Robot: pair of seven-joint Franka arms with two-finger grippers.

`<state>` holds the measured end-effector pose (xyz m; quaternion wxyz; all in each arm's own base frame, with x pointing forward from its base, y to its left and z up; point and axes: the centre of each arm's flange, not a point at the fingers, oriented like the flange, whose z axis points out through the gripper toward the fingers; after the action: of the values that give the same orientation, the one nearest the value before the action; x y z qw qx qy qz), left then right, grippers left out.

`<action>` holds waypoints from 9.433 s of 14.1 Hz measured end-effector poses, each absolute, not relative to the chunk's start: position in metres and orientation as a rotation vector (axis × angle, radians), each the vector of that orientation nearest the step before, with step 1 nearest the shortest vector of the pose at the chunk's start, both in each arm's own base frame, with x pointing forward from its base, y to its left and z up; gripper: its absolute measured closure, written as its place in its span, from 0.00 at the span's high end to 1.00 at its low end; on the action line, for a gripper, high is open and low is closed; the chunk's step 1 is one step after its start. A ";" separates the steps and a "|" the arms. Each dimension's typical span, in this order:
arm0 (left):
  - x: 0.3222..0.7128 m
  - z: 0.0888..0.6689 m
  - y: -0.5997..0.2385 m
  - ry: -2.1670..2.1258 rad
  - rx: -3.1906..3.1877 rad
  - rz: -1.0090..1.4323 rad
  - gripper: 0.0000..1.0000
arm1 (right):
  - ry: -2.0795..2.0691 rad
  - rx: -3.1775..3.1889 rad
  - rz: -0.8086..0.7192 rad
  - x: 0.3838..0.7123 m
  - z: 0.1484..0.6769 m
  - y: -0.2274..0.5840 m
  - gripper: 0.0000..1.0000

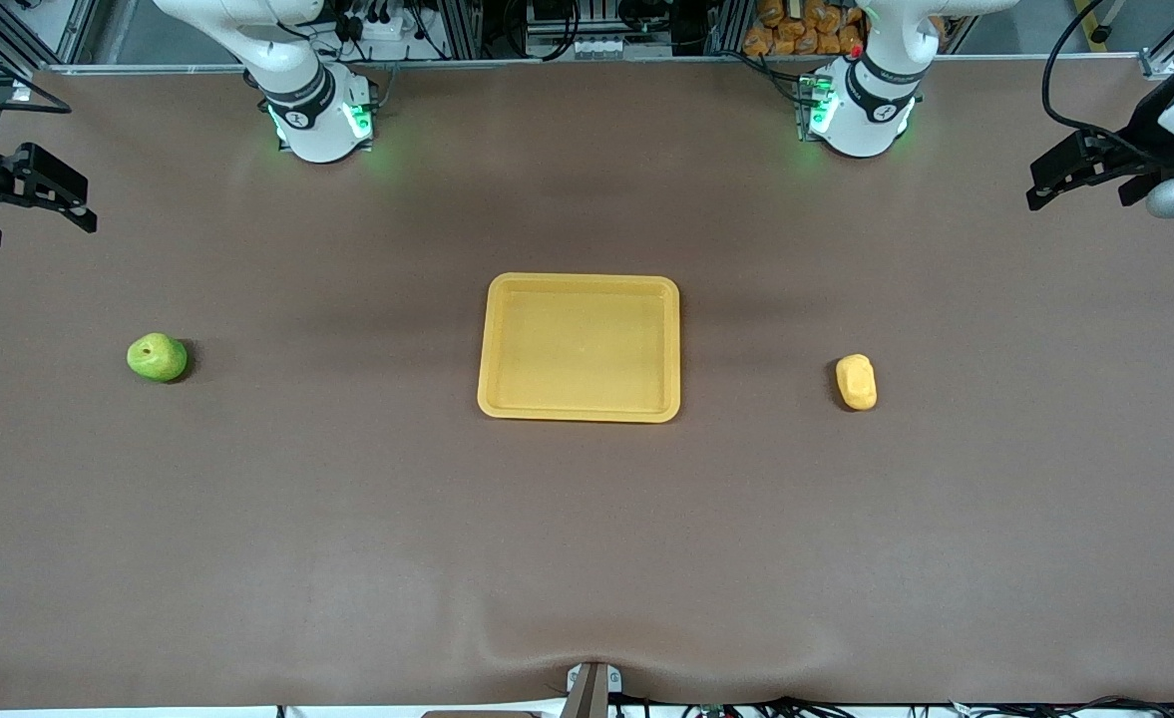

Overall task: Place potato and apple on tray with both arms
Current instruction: 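Move the right gripper toward the green apple while the left gripper starts moving, then lower the right gripper onto the apple while the left gripper approaches the potato, then close the right gripper on the apple while the left gripper grasps the potato, then carry the potato onto the tray with the left gripper while the right lifts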

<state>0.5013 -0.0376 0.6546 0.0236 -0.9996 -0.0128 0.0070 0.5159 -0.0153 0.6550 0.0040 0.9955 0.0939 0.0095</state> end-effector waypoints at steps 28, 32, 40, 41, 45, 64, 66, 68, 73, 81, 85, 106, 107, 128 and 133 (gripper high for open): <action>0.503 0.642 -0.039 -0.036 -3.088 0.110 1.00 | 0.087 3.149 -0.285 0.612 0.472 -0.104 1.00; 0.510 0.628 -0.044 -0.021 -3.084 0.152 1.00 | 0.026 3.133 -0.376 0.616 0.432 -0.133 1.00; 0.520 0.580 -0.053 0.009 -3.079 0.194 1.00 | -0.092 3.138 -0.478 0.614 0.359 -0.184 1.00; 0.521 0.572 -0.053 0.010 -3.078 0.195 1.00 | -0.100 3.139 -0.483 0.614 0.352 -0.188 1.00; 0.522 0.543 -0.053 -0.026 -3.076 0.200 1.00 | -0.145 3.142 -0.478 0.604 0.319 -0.205 1.00; 0.524 0.381 -0.077 -0.110 -3.105 0.024 1.00 | -0.236 3.151 -0.448 0.539 0.210 -0.225 1.00; 0.528 0.362 -0.077 -0.110 -3.112 0.013 1.00 | -0.239 3.151 -0.449 0.538 0.209 -0.226 1.00; 0.532 0.344 -0.078 -0.110 -3.119 0.007 1.00 | -0.241 3.151 -0.451 0.536 0.206 -0.226 1.00; 0.542 0.299 -0.079 -0.111 -3.139 -0.040 1.00 | -0.248 3.153 -0.452 0.526 0.196 -0.226 0.96; 0.545 0.249 -0.081 -0.175 -3.156 -0.068 0.98 | -0.056 3.185 -0.433 0.525 0.202 -0.240 0.84; 0.546 0.228 -0.082 -0.194 -3.163 -0.081 0.93 | -0.006 3.191 -0.448 0.546 0.230 -0.241 0.84; 0.547 0.207 -0.091 -0.176 -3.174 -0.071 0.54 | 0.161 3.152 -0.486 0.608 0.336 -0.144 0.84; 0.548 0.209 -0.092 -0.175 -3.175 -0.079 0.54 | 0.145 3.145 -0.495 0.609 0.341 -0.130 0.84; 0.537 0.317 -0.296 0.136 -3.225 -0.049 0.54 | -0.188 3.182 -0.554 0.608 0.373 0.048 0.84; 0.519 0.303 -0.352 0.095 -3.230 -0.021 0.54 | -0.258 3.149 -0.546 0.601 0.379 0.098 0.84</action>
<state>0.5194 -0.3522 0.3026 -0.0449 -0.9985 0.0294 -0.0065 0.6015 0.0981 0.3788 -0.0326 0.9816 -0.0803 -0.1702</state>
